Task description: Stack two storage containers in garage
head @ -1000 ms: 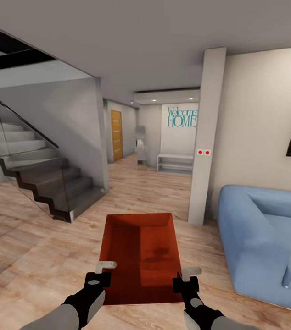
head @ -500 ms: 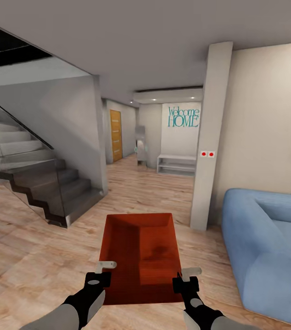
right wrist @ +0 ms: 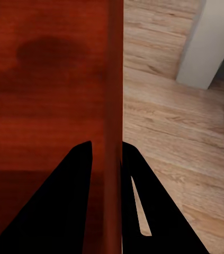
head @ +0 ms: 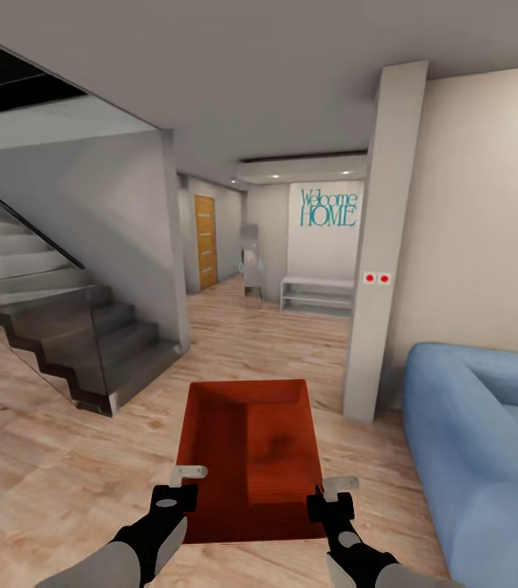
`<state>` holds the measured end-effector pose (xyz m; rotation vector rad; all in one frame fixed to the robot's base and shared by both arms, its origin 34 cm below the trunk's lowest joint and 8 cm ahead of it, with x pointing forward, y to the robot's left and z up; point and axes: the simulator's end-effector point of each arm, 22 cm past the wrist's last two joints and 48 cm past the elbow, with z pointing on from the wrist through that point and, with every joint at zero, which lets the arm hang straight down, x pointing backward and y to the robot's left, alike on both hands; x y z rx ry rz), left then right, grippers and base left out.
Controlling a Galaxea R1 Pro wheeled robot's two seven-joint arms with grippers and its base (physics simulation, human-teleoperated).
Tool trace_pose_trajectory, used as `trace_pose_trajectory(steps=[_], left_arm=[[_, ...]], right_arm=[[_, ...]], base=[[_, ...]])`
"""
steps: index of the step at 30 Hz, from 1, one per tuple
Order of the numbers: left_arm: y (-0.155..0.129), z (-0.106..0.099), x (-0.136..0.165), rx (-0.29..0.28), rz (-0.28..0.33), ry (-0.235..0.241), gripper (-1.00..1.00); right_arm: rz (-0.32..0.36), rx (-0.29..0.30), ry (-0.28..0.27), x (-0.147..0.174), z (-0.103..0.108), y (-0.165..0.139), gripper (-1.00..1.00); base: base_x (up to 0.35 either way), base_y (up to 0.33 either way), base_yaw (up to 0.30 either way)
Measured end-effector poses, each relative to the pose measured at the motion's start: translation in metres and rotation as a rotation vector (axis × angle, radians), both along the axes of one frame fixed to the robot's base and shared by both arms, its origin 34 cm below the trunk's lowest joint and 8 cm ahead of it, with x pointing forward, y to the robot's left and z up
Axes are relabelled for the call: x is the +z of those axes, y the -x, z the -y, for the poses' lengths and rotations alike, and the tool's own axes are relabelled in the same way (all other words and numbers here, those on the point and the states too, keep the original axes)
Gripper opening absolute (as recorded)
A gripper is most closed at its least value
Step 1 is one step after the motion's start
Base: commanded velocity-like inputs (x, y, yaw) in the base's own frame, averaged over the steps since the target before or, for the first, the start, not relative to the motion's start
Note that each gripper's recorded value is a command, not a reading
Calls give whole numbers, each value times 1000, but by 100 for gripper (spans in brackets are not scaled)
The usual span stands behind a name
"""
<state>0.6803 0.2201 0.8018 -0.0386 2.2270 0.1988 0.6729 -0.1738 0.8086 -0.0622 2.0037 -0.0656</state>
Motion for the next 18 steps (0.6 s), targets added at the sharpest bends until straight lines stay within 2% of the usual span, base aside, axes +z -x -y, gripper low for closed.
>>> trace_pose_trajectory(steps=[18], left_arm=[[0, 0, 0, 0, 1, 0, -100]], right_arm=[[1, 0, 0, 0, 0, 0, -100]], base=[[321, 0, 0]])
